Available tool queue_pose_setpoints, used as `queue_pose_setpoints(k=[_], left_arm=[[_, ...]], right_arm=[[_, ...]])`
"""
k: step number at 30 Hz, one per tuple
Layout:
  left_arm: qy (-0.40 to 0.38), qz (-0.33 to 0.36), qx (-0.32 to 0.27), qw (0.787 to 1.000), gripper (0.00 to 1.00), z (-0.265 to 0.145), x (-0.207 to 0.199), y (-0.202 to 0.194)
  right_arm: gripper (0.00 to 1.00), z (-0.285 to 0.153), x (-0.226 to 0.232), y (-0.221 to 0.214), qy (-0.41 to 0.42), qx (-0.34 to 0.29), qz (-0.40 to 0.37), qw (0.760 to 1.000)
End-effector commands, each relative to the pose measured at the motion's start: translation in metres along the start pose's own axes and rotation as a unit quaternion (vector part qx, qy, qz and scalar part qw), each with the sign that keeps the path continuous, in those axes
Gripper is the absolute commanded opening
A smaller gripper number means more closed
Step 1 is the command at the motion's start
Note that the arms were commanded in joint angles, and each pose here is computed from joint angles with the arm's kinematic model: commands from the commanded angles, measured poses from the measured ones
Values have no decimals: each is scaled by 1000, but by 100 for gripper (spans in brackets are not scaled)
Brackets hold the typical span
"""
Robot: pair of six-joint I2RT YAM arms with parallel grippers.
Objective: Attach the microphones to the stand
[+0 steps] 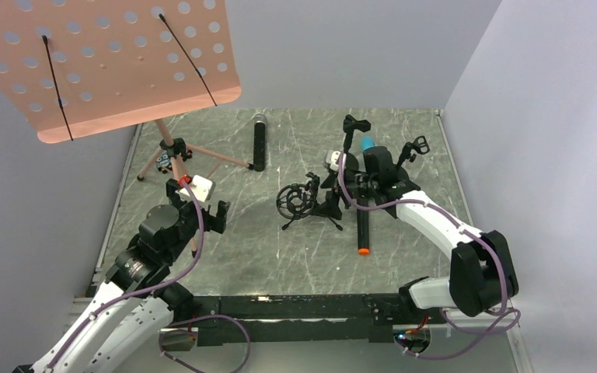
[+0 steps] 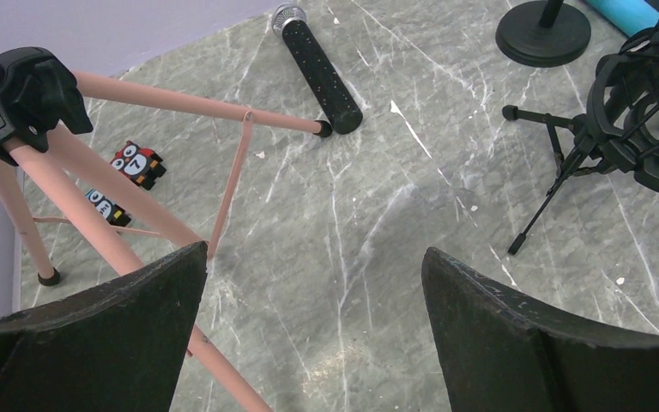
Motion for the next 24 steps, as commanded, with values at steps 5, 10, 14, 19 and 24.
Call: queue_pose_setpoints(k=[5, 10, 14, 19, 24], left_arm=[[-24, -20, -43, 999, 99, -2, -4, 15], [-46, -69, -51, 995, 99, 0, -11, 24], [-84, -138, -38, 986, 99, 2, -25, 23], [-126, -230, -15, 965, 99, 10, -43, 23], [-106, -264, 46, 958, 99, 37, -47, 37]], right_arm=[[91, -63, 5, -9, -32, 27, -4, 999], [93, -96, -1, -12, -67, 16, 57, 996], [93, -110, -6, -14, -71, -6, 91, 993], [93, -123, -11, -15, -81, -13, 96, 992], [93, -125, -11, -16, -88, -9, 86, 992]])
Point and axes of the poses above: each gripper's point midway between its finger pads, its own z axis out along the fingers, its own x axis along the line the jaws close on, y = z × x, the point moved 8 cm from there along -z, back along the fingers, and after that the axes turned 8 degrees about z, right-handed, at the moved point
